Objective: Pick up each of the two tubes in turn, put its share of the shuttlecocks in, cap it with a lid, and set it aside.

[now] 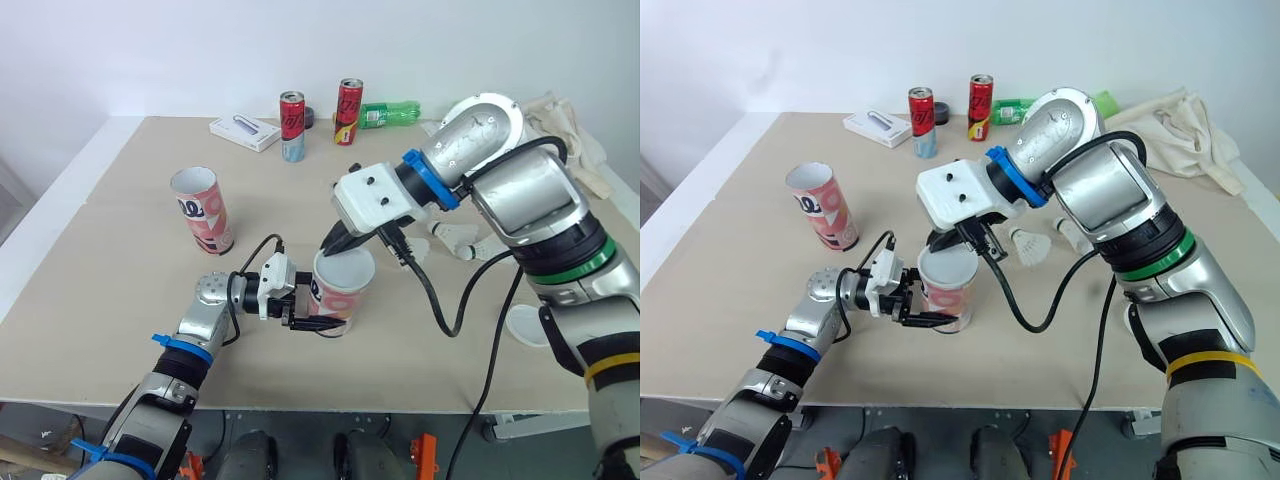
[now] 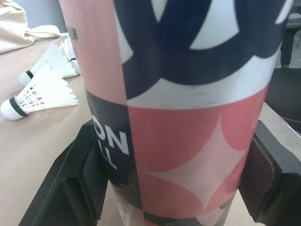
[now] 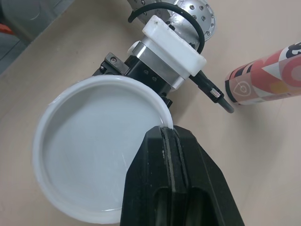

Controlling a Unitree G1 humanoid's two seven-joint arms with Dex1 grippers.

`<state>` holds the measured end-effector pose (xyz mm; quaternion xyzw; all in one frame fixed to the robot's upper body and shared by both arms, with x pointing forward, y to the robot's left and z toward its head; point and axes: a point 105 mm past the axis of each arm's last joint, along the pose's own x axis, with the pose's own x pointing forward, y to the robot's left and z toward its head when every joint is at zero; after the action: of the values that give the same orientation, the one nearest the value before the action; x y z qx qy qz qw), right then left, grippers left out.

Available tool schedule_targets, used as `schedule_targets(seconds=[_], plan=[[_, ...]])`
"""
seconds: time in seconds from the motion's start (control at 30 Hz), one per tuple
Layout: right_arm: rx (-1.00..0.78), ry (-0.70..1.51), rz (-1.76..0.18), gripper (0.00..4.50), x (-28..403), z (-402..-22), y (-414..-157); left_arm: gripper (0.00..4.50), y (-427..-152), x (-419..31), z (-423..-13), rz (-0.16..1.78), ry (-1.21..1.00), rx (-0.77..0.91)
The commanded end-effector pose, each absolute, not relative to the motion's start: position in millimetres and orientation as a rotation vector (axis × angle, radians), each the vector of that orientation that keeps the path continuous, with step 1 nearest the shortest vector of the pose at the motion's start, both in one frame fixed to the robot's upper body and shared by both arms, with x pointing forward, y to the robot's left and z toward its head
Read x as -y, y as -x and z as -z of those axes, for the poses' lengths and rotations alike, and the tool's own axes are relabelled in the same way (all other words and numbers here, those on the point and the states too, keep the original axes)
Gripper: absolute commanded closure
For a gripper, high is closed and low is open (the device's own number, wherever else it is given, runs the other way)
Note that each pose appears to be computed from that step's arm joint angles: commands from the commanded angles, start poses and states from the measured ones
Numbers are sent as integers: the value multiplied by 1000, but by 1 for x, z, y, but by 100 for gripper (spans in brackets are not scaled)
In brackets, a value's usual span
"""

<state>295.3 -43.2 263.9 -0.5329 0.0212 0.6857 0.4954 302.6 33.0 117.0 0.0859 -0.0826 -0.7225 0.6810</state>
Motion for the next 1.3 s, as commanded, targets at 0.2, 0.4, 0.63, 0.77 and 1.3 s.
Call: schedule_targets(seconds=[0.2,0.4,0.63,0.77,1.3], plan=[[-56,1260,-1694,161,40,-262,-292,126,-298,-33,-101,1643,-215,89],[-10,1192,-1618,77,40,-291,-300,126,-297,-31,-104,1648,-209,87],[-5,1047,-1684,100,54,-315,-282,126,-298,-30,-105,1647,-207,87],[-78,1044,-1722,270,60,-300,-276,126,-298,-30,-105,1647,-210,87],[-236,1203,-1752,437,77,-271,-273,126,-297,-33,-106,1633,-213,84]])
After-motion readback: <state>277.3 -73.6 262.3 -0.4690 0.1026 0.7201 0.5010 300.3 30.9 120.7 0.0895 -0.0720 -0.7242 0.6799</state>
